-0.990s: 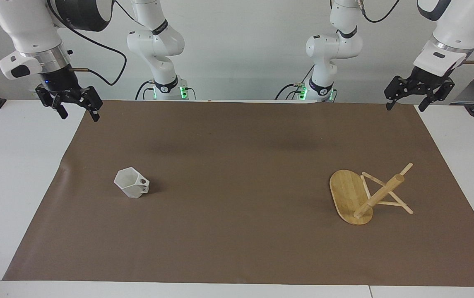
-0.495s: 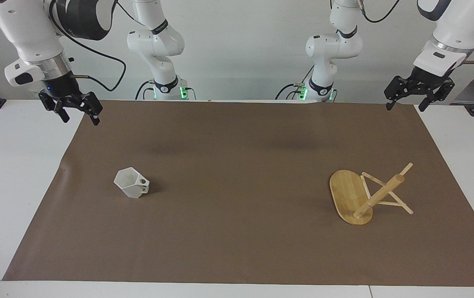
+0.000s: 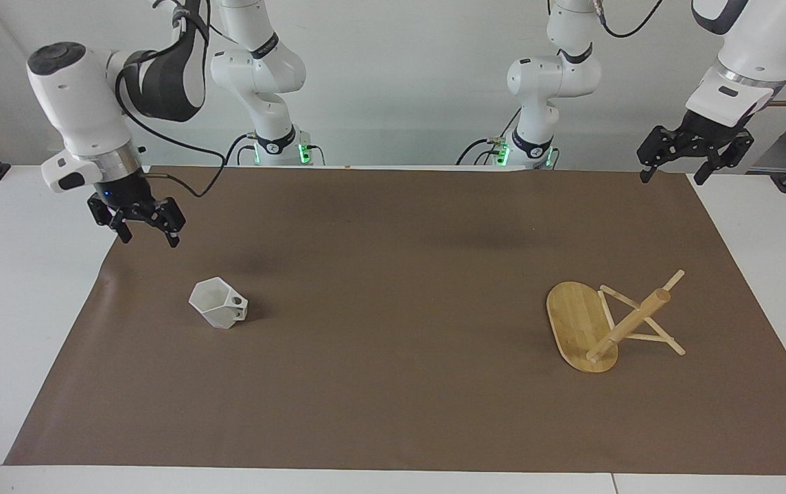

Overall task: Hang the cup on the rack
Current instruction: 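Reach the right gripper to the white cup and grasp its rim, then lift the white cup with the right gripper and carry it toward the rack, then bring the cup near the rack while the left gripper reaches the cup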

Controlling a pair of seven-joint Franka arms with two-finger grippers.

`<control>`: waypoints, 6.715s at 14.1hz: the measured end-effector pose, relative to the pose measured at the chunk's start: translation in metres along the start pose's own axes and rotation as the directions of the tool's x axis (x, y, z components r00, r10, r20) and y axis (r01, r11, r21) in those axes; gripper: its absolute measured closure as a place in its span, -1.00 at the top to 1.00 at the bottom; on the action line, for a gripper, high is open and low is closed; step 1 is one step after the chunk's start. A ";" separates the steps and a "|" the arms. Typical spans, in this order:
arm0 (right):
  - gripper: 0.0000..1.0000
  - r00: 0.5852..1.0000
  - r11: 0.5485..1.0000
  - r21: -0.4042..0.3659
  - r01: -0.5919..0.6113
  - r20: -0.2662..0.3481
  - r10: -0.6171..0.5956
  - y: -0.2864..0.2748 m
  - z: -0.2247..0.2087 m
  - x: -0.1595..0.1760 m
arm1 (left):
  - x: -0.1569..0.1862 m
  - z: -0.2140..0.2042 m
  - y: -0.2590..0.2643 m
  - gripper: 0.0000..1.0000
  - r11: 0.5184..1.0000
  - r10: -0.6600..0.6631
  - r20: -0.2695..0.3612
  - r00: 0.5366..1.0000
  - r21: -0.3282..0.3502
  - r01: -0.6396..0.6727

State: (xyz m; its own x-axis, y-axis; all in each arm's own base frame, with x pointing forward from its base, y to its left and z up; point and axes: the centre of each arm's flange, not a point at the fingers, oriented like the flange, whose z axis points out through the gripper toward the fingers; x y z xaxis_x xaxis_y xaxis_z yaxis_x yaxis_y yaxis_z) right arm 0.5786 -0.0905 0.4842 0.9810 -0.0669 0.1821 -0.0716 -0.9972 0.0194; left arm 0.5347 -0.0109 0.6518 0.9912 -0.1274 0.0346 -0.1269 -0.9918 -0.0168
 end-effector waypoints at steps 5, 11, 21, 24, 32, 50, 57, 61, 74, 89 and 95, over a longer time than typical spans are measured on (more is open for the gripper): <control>1.00 1.000 0.999 -0.014 0.028 -0.012 -0.028 -0.002 0.065 0.016 | 0.000 0.000 0.000 1.00 1.000 0.000 0.000 1.000 0.000 0.000; 1.00 0.998 0.998 -0.011 0.058 -0.007 -0.058 -0.020 0.093 0.020 | 0.000 0.000 0.000 1.00 1.000 0.000 0.000 1.000 0.000 0.000; 0.85 0.997 0.998 -0.006 0.069 0.047 -0.069 -0.029 0.123 0.012 | 0.000 0.000 0.000 1.00 1.000 0.000 0.000 1.000 0.000 0.000; 0.46 0.997 0.998 -0.006 0.064 0.051 -0.063 -0.029 0.124 0.010 | 0.000 0.000 0.000 1.00 1.000 0.000 0.000 1.000 0.000 0.000; -0.59 0.997 0.998 -0.003 0.063 0.052 -0.063 -0.034 0.125 0.010 | 0.000 0.000 0.000 1.00 1.000 0.000 0.000 1.000 0.000 0.000; -0.89 0.984 0.828 0.534 -0.171 0.129 0.120 -0.144 -0.027 0.049 | 0.000 0.000 0.000 1.00 1.000 0.000 0.000 1.000 0.000 0.000; -0.89 1.000 0.659 0.752 -0.005 0.017 -0.012 -0.229 -0.075 0.035 | -0.001 0.000 -0.004 1.00 1.000 -0.007 0.002 1.000 0.000 0.007; -0.89 0.999 0.597 0.802 0.016 -0.035 0.019 -0.277 -0.085 0.029 | -0.001 0.000 -0.004 1.00 1.000 -0.007 0.002 1.000 0.000 0.007; -0.89 0.987 0.485 0.866 -0.122 0.052 0.155 -0.408 -0.051 -0.007 | -0.005 0.024 0.013 1.00 0.996 -0.059 -0.009 0.998 -0.061 0.059; -0.89 0.980 0.466 0.865 -0.183 0.127 0.150 -0.432 -0.053 -0.023 | 0.015 0.017 0.053 1.00 0.696 0.650 -0.366 0.666 -0.066 -0.715; -0.89 0.950 0.436 0.845 -0.310 0.252 0.186 -0.448 -0.055 -0.034 | 0.032 0.058 0.069 1.00 0.464 0.753 -0.496 0.433 -0.066 -0.883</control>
State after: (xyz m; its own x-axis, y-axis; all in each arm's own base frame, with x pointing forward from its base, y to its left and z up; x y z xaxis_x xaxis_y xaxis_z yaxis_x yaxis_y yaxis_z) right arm 0.5673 0.3608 0.5238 0.9637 -0.2575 -0.0708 -0.1825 -0.4412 -0.8787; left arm 0.5600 -0.0826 0.5942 0.3154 -0.8080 0.4976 -0.9369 -0.3485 0.0281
